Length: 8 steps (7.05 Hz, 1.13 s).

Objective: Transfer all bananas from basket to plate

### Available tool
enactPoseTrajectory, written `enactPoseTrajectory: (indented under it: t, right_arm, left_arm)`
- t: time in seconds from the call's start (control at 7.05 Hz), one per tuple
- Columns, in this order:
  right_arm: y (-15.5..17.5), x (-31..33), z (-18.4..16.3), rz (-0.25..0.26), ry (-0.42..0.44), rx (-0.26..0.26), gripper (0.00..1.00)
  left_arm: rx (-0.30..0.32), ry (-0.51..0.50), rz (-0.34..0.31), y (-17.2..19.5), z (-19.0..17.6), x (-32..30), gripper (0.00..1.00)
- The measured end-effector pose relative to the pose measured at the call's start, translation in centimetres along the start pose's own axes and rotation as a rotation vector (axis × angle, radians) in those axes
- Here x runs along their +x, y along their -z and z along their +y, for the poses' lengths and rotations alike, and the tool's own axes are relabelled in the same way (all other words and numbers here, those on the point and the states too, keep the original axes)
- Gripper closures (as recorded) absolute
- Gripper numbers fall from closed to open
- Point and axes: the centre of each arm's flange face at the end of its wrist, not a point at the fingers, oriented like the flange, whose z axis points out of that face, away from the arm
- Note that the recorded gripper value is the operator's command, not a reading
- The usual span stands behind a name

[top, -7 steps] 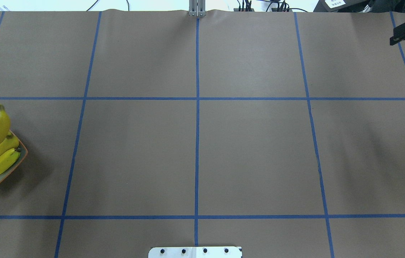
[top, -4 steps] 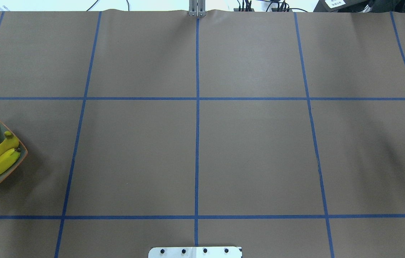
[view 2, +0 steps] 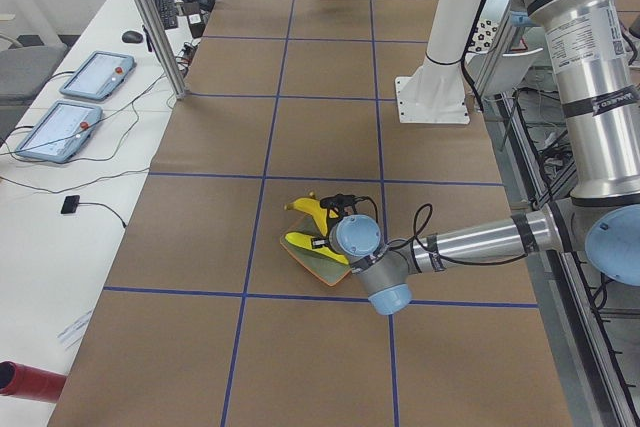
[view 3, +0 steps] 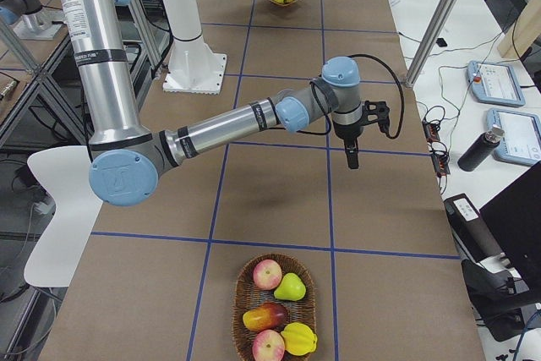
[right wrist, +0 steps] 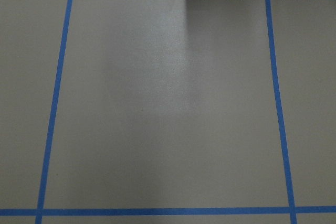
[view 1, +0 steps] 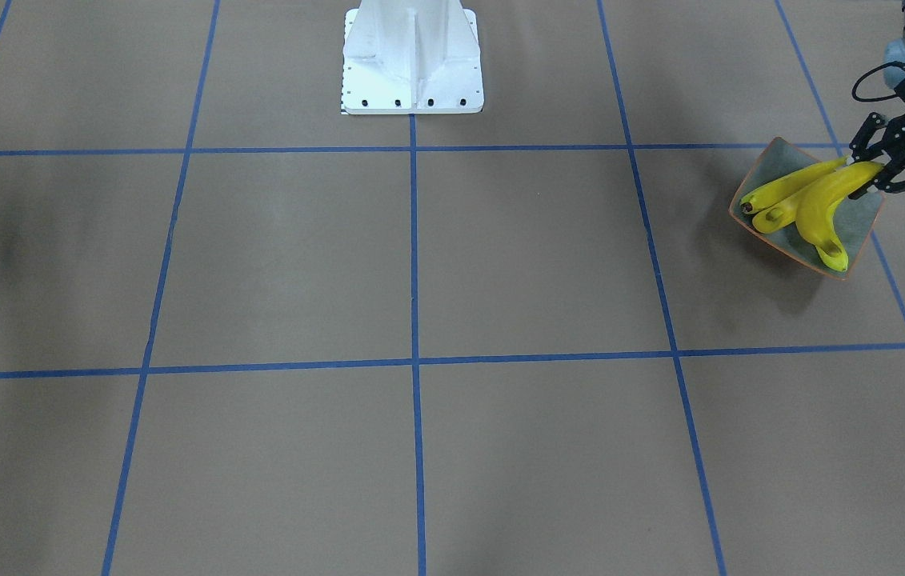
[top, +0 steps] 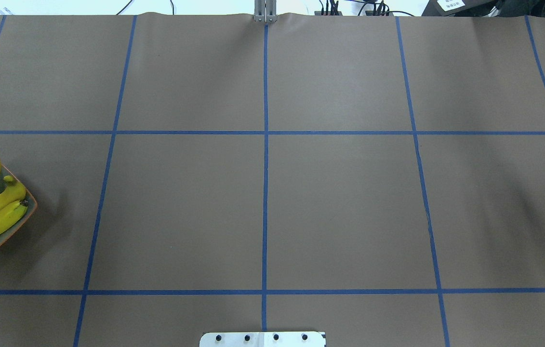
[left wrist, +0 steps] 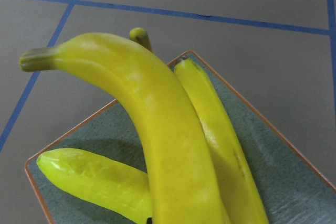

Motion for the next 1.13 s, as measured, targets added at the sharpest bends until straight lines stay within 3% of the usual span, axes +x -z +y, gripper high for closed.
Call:
enactPoseTrajectory:
  t: [0.14, 0.43, 1.13]
  right_arm:
    - [0.0, 0.0, 0.0, 0.0, 0.0, 0.001, 0.0]
    - [0.1, -0.1, 0.0, -0.001, 0.0, 0.002, 0.0]
    - [0.2, -0.1, 0.1, -0.002, -0.002, 0.003, 0.0]
  left_arm:
    - [-0.003, 0.007, 0.001, -0.6, 0.1, -0.8, 0.79]
    - [0.0, 0.008, 0.001, -1.1, -0.3, -1.6, 0.05]
    - [0.017, 0.038, 0.015, -1.1, -1.4, -2.0, 0.01]
